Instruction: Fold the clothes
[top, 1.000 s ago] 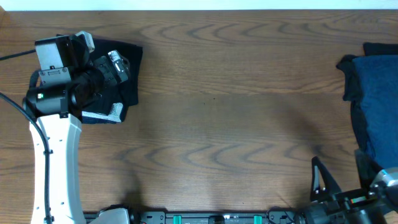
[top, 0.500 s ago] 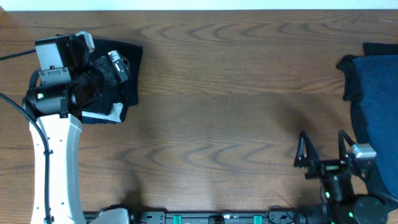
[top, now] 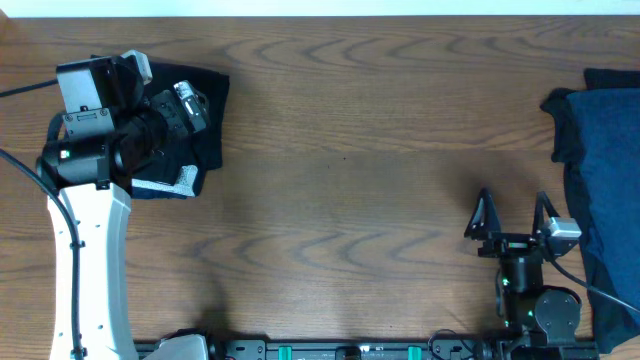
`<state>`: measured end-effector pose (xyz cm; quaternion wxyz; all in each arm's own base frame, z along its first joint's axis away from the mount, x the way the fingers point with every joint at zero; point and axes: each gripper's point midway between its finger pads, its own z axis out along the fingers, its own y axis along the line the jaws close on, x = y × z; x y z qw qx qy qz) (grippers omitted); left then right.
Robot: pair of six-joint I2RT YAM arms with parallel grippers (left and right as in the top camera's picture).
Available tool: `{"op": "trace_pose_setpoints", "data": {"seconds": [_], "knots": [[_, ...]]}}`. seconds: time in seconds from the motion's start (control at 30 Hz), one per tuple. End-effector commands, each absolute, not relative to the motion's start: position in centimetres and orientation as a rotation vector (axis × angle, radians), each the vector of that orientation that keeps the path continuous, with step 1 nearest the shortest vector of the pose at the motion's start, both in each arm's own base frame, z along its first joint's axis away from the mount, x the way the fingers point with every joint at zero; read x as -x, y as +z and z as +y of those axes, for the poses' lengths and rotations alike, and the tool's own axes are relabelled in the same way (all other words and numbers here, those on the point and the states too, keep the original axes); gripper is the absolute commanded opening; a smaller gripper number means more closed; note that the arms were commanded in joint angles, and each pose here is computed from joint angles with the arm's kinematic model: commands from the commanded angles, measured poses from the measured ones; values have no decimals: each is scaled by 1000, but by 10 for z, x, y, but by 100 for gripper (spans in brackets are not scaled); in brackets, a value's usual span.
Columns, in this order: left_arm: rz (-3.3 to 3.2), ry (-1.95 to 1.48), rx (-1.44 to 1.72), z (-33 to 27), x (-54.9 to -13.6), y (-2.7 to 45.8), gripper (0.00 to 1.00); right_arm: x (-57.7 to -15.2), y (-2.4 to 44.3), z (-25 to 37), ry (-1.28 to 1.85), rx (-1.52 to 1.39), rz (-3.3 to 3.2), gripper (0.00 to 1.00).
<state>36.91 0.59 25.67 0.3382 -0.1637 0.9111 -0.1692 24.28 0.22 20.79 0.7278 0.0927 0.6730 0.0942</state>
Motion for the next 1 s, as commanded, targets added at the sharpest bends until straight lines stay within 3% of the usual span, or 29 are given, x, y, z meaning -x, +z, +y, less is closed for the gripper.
{"op": "trace_pose_setpoints", "data": {"seconds": [0.0,0.57,0.97], "knots": [[2378,-423,411,7,-370,256,98,-244,197,-3,142,-187,1498,99],[2378,-423,411,7,-370,256,98,-246,158,-2,-40,-4,1638,99],[2378,-423,411,7,-370,256,98,-246,158,-1,-58,21,1639,99]]}}
